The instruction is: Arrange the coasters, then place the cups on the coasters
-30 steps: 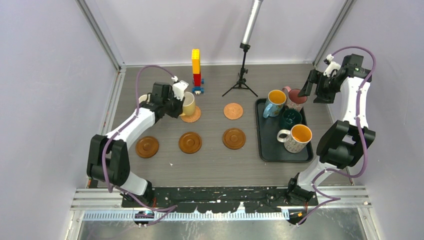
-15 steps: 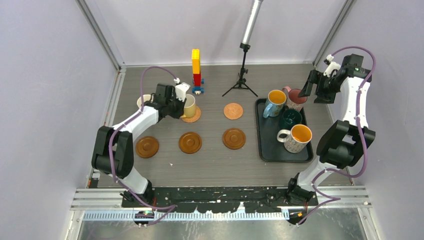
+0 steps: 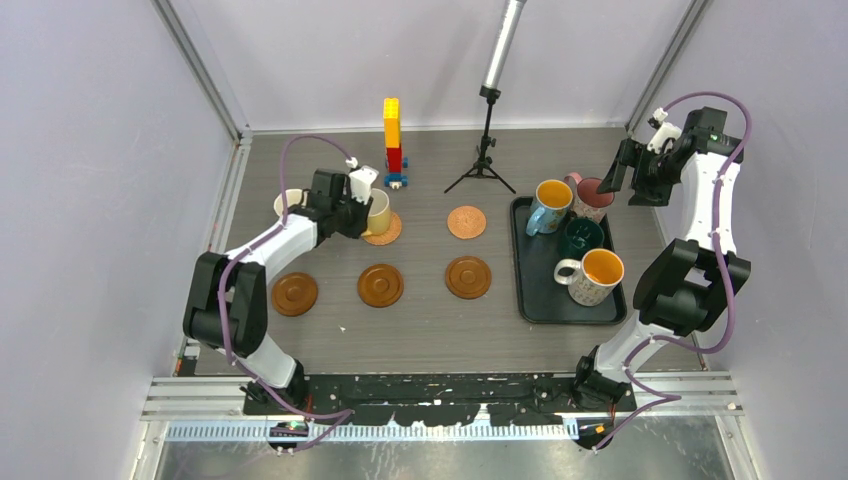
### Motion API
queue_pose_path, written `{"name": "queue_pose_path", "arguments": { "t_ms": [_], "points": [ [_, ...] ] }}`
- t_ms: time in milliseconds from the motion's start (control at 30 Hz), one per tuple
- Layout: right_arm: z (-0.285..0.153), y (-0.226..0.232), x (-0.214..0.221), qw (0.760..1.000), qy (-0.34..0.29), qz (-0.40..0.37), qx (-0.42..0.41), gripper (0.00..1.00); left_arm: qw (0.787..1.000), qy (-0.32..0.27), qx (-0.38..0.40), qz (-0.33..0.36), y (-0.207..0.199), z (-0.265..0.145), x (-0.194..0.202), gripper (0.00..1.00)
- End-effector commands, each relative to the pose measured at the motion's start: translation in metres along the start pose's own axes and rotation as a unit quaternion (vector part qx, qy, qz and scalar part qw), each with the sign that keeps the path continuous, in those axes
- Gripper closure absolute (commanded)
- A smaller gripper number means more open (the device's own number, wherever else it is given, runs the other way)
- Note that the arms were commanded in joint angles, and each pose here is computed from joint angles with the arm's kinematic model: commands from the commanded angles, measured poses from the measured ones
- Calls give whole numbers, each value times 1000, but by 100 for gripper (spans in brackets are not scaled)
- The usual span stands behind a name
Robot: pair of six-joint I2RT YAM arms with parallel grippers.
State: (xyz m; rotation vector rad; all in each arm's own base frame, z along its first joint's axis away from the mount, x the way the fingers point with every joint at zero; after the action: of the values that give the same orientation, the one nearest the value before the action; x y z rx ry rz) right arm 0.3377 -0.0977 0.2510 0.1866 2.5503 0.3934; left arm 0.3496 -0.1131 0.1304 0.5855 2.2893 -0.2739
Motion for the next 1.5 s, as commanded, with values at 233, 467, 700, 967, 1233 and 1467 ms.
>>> {"name": "queue_pose_path", "arguments": {
  "t_ms": [233, 467, 700, 967, 1233, 1467],
  "points": [
    [-8, 3, -13, 999, -29, -18, 6, 14, 999, -49, 11, 6, -5, -15, -20, 35],
    [-10, 3, -13, 999, -30, -19, 7, 14, 999, -38, 16, 11, -10, -43, -21, 27],
    [-10, 3, -10, 999, -25, -23, 7, 15, 992, -66, 45, 95, -17, -95, -63, 12],
    [-7, -7, 4, 998, 7, -48, 43, 15, 971, -55, 154, 176, -72, -104, -112, 15],
    [7, -19, 32, 995, 69, -28, 69, 26, 957, -68, 200, 197, -128, -74, -130, 15],
    [40, -18, 57, 996, 74, -1, 49, 31, 962, -66, 201, 175, -134, -66, -134, 15]
  ]
}}
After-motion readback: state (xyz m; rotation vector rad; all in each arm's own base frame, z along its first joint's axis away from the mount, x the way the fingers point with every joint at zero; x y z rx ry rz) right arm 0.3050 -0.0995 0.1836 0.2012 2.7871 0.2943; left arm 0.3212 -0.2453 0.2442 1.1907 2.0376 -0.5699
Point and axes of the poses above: each gripper's point midway between its finger pads, its own z axis out along the fingers, its own y axis along the line the jaws close on, x = y × z, the point moved 6 cm from there along -z, back along the fingers, and after that the axes turned 3 degrees about -z, right-handed, at the moved point
